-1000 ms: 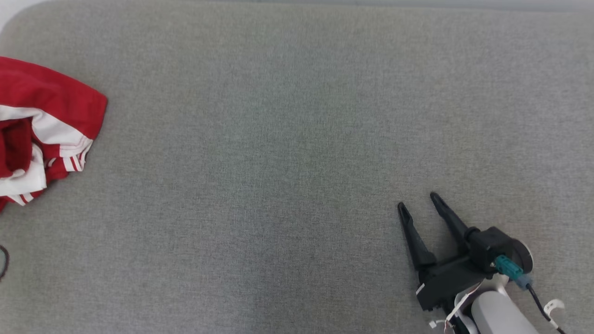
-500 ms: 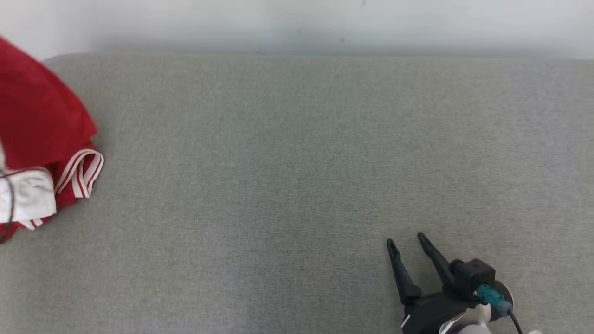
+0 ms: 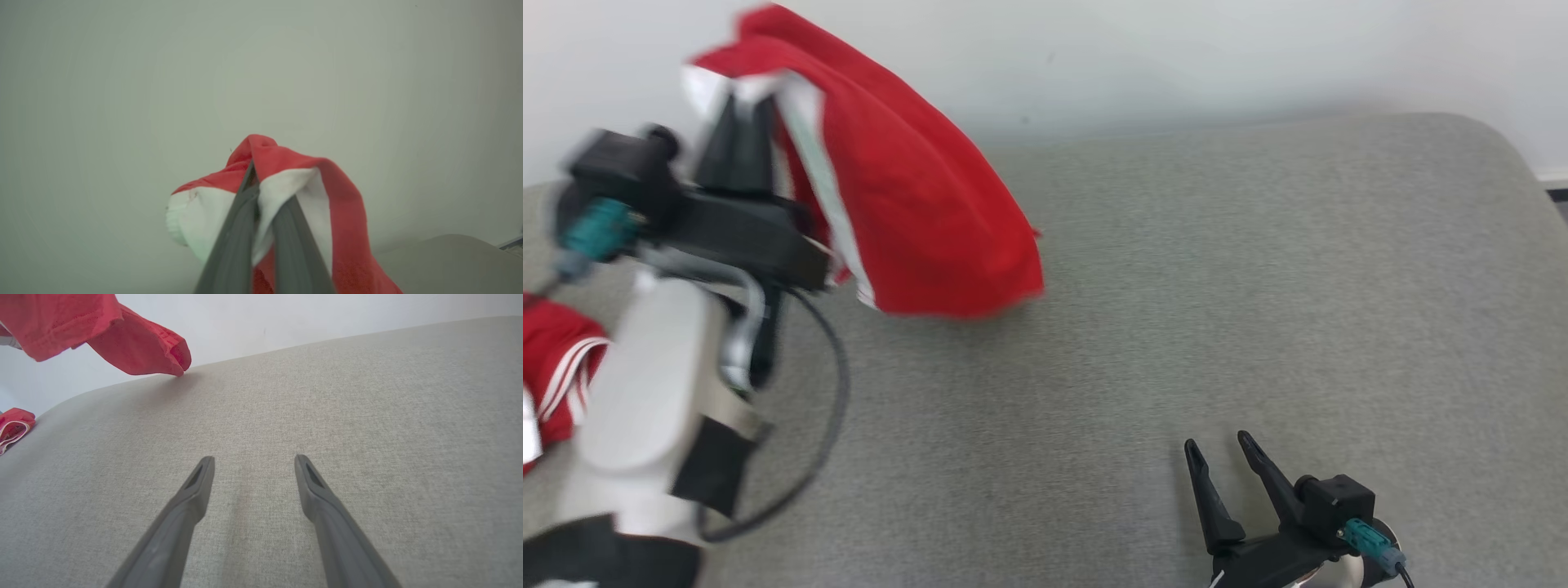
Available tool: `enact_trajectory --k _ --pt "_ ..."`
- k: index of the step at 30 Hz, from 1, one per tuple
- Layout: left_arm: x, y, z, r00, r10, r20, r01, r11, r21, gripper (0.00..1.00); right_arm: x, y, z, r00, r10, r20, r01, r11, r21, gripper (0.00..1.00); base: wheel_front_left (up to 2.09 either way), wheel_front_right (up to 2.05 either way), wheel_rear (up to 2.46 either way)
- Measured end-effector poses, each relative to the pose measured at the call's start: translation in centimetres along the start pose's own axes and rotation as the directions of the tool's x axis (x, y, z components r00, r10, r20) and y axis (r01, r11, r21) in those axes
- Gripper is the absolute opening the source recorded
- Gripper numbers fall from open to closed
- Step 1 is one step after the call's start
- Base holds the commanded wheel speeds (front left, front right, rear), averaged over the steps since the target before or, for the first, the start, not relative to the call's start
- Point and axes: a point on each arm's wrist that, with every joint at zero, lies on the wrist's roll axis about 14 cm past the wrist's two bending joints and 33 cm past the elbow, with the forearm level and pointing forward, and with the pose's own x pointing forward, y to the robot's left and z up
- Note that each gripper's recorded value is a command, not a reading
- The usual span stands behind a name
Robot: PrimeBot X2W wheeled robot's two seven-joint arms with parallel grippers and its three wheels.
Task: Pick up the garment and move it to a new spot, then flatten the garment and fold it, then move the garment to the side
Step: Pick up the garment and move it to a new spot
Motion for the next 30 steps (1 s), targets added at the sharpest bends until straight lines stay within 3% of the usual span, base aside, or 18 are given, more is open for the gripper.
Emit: enact_trajectory --k 4,5,11,15,20,25,30 --pt "0.4 -6.6 -2.2 0.995 -0.102 -0.017 0.099 0.987 -0.127 0.0 -1.0 -1.0 0.3 0.999 -0.04 0.012 0.04 0.999 0.013 1.0 0.0 0.0 0.0" --pt "0.6 -9.7 -2.4 0.989 -0.147 -0.005 0.144 0.972 -0.187 0.0 -1.5 -1.3 0.2 0.998 -0.057 0.015 0.057 0.998 0.019 1.0 0.0 0.0 0.0" --pt "0.6 -15.3 -2.0 0.973 -0.223 0.052 0.228 0.923 -0.309 0.0 -2.9 -3.0 0.1 0.993 -0.12 0.016 0.119 0.992 0.034 1.0 0.0 0.0 0.0" --pt "-0.4 -15.5 -3.7 0.98 -0.198 0.012 0.19 0.921 -0.339 0.0 -3.3 -3.5 -0.2 0.99 -0.141 0.009 0.141 0.989 0.04 1.0 0.0 0.0 0.0" --pt "-4.0 -13.5 -9.6 0.979 -0.125 -0.163 0.062 0.937 -0.344 0.0 -3.1 -3.7 -0.2 0.989 -0.146 0.008 0.146 0.988 0.044 1.0 0.0 0.0 0.0" --pt "-9.7 -11.0 -15.8 0.928 -0.052 -0.369 -0.062 0.956 -0.288 0.0 -2.4 -3.3 -0.1 0.992 -0.13 0.008 0.129 0.991 0.043 1.0 0.0 0.0 0.0" --pt "-13.5 -8.0 -18.3 0.884 0.037 -0.466 -0.162 0.96 -0.23 0.01 -1.8 -2.6 -0.1 0.994 -0.107 0.006 0.107 0.994 0.038 1.0 0.0 0.0 0.0"
